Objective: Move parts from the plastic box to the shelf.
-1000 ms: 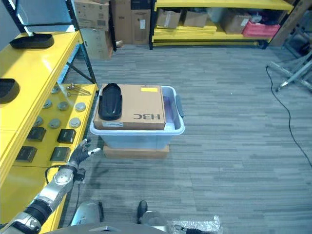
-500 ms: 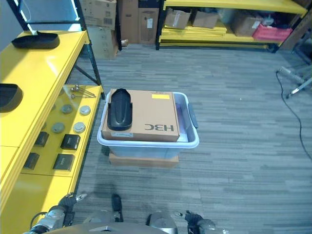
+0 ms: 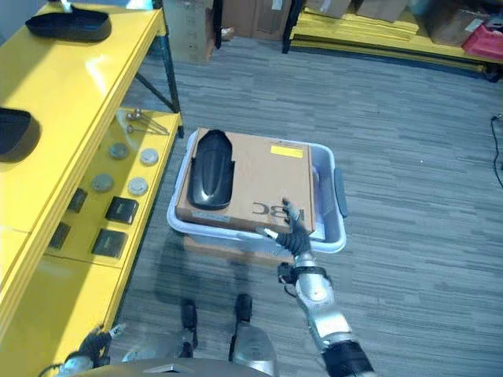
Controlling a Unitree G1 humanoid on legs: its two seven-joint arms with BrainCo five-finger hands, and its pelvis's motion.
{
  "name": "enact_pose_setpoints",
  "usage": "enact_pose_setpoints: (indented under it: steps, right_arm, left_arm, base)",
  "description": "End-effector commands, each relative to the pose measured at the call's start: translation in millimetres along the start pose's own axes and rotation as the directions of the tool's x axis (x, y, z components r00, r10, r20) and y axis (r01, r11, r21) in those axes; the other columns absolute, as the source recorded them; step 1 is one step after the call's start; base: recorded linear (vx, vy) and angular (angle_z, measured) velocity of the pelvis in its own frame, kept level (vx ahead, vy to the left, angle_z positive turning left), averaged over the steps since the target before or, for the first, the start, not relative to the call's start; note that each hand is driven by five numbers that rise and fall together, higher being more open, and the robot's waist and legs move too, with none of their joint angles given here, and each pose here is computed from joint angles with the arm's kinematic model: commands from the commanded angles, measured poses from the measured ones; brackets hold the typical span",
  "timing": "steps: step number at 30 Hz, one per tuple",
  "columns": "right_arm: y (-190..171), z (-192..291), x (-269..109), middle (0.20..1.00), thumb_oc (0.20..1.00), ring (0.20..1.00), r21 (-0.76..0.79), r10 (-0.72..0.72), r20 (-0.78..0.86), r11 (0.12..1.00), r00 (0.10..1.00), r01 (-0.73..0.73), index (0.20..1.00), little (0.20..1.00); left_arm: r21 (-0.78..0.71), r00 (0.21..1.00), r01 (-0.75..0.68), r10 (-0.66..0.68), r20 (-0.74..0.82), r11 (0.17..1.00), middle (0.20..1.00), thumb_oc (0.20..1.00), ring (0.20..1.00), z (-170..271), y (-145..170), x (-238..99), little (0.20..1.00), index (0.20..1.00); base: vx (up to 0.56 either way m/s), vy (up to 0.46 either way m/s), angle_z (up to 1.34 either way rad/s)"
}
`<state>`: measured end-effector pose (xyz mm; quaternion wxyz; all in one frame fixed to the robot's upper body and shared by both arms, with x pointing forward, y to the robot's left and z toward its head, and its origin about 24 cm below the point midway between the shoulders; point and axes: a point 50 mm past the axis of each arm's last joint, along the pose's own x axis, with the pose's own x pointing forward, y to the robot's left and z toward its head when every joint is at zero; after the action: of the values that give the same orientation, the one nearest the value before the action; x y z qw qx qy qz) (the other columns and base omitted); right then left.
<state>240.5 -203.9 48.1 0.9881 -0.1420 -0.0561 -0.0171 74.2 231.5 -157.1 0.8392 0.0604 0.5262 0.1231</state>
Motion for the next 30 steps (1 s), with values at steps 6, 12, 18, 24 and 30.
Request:
enact_pose_setpoints:
  steps: [6,12,18,24,30]
  right_arm:
    - [-25.9,21.5,41.1,1.000,1.000,1.000,-0.124,-0.072,0.064,0.989,0.995,0.080,1.000,1.000]
    - [-29.9,51.2,97.6,1.000,1.000,1.000,-0.170,-0.167,0.099,0.969,0.981,0.182,1.000,1.000]
    - [-52.5,92.2,135.6,1.000,1.000,1.000,-0.222,-0.243,0.162,0.935,0.956,0.275,1.000,1.000]
    - [-71.4,112.7,151.2,1.000,1.000,1.000,-0.307,-0.284,0.177,0.894,0.942,0.328,1.000,1.000]
    - [-78.1,110.7,163.5,1.000,1.000,1.000,-0.466,-0.266,0.068,0.844,0.962,0.266,1.000,1.000]
  left_arm:
    - [0.103,0.982,0.094,-0.109,0.154,0.990,1.000,1.000,1.000,42.6,-17.1,6.5,1.000,1.000]
    - [0.188,0.960,0.118,-0.160,0.230,0.975,1.000,1.000,1.000,79.1,-21.1,10.6,1.000,1.000]
    - [0.217,0.936,0.120,-0.183,0.300,0.969,1.000,1.000,1.000,111.8,-25.9,11.5,1.000,1.000]
    - [0.224,0.926,0.135,-0.203,0.320,0.965,1.000,1.000,1.000,121.1,-31.9,10.9,1.000,1.000]
    - [0.218,0.900,0.170,-0.242,0.363,0.961,1.000,1.000,1.000,136.3,-40.0,8.0,1.000,1.000]
  base:
    - [0.06,-0.026,-0.07]
    - [-0.03,-0.034,0.21]
    - [-0.07,-0.002,0.34]
    - [-0.01,0.029,0.20]
    - [0.00,0.051,0.04]
